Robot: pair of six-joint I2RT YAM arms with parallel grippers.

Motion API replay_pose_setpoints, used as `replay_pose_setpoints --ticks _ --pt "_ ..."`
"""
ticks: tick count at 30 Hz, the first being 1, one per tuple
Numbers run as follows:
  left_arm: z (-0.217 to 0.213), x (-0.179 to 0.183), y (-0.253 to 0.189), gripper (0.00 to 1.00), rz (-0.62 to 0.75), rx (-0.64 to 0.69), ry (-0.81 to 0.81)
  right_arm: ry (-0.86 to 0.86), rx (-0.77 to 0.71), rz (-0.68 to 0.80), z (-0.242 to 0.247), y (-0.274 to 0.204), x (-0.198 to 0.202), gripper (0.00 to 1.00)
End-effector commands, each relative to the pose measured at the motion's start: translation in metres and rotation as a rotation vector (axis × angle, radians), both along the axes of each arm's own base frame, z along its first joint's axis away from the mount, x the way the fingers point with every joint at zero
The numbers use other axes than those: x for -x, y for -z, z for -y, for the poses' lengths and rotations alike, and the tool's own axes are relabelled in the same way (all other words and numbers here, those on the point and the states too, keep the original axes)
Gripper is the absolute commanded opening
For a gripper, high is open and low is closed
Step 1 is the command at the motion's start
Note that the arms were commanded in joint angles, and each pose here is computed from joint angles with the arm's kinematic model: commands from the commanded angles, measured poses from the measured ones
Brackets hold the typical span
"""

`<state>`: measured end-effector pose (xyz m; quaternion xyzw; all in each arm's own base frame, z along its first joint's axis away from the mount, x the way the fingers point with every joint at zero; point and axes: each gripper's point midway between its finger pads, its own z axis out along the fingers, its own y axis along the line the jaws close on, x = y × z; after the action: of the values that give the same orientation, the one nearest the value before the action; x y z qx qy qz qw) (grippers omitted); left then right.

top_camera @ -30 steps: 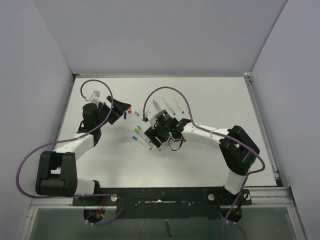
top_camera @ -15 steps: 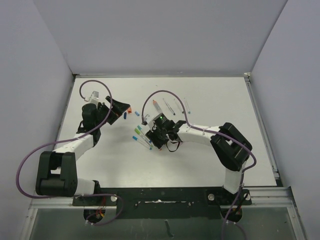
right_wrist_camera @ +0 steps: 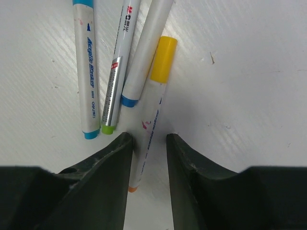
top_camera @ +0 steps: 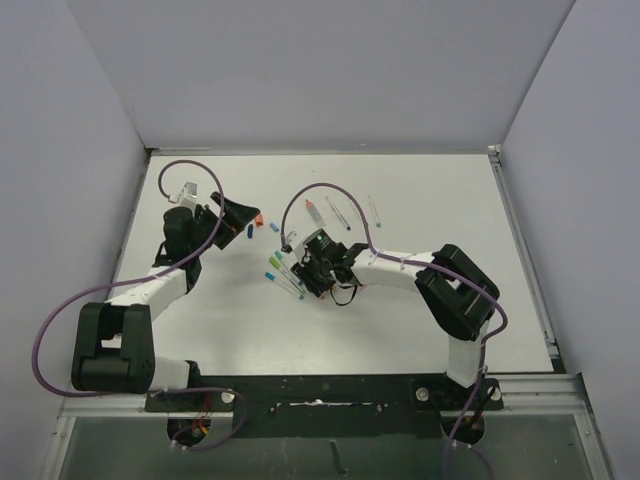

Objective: Open the pen caps

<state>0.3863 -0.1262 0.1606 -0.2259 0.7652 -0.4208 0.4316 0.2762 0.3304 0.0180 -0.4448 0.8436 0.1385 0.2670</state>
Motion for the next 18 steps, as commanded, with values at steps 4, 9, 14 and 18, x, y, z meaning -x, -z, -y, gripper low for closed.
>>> replay_pose_setpoints --ticks 4,9,14,18 --pt "-0.004 -0.004 -0.012 0.98 0.051 0.007 -0.011 -0.002 -0.023 -0.004 -0.006 0.002 0.002 0.26" --pt "-0.002 -0.005 -0.015 0.98 0.044 0.002 -0.007 0.034 -0.003 0.007 -0.002 0.003 -0.009 0.13" --pt "0.016 -0.004 -0.010 0.98 0.029 -0.003 0.023 0.144 -0.064 0.027 0.006 -0.015 -0.042 0.01" --pt "0.042 -0.002 0.000 0.98 0.008 0.000 0.065 0.213 -0.194 0.047 0.006 -0.043 -0.068 0.00"
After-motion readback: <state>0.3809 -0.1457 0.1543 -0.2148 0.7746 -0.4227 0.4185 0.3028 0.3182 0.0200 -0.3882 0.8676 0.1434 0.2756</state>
